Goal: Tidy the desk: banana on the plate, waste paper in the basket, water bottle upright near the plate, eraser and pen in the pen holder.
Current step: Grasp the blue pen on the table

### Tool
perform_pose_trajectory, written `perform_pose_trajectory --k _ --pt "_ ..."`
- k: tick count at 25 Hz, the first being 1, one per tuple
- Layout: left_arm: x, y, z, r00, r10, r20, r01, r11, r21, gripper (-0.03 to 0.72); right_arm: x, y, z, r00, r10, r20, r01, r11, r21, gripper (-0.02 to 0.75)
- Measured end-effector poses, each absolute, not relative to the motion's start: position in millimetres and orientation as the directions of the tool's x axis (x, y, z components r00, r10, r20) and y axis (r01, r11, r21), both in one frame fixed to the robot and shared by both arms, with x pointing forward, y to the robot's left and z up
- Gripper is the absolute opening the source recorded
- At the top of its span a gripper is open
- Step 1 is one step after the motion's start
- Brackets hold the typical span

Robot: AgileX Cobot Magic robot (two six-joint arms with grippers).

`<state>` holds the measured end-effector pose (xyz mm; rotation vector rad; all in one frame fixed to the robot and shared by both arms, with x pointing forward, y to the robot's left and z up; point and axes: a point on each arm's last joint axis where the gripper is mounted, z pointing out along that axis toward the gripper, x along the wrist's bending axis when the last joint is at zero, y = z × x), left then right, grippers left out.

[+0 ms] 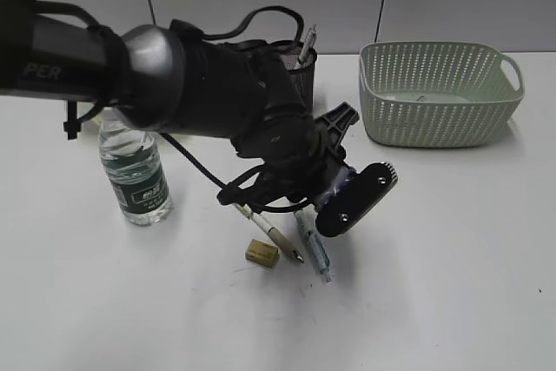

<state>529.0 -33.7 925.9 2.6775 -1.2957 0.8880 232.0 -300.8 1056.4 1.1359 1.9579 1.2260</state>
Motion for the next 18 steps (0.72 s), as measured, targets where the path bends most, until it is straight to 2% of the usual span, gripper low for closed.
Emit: perform_pose_trajectory --k 4,10,13,15,18 --pt "530.0 -36.2 927.5 0.452 -0.717 0.531 -0.743 -0.632 -0.220 0.288 232.0 -300.8 1056.4 -0.484 0.875 -0.021 0.363 0.223 0.905 0.493" --pt "524.7 -37.7 924.9 0.573 -0.627 0.527 -0.696 -0.712 -0.090 0.269 232.0 -300.8 1056.4 -0.484 0.875 -0.021 0.363 0.223 0.905 0.493" --pt "523.6 -35.5 923.5 0.598 -0.624 0.503 -0.685 -0.724 -0.083 0.268 232.0 -300.8 1056.4 -0.484 0.875 -0.021 0.363 0.223 0.905 0.493" --pt "525.4 -32.2 922.8 0.590 -0.644 0.487 -0.694 -0.713 -0.101 0.268 232.0 -300.8 1056.5 -0.485 0.874 -0.022 0.361 0.223 0.905 0.493" --pt "530.4 -22.5 920.8 0.536 -0.728 0.427 -0.746 -0.646 -0.164 0.268 232.0 -300.8 1056.5 -0.485 0.874 -0.022 0.361 0.223 0.905 0.493"
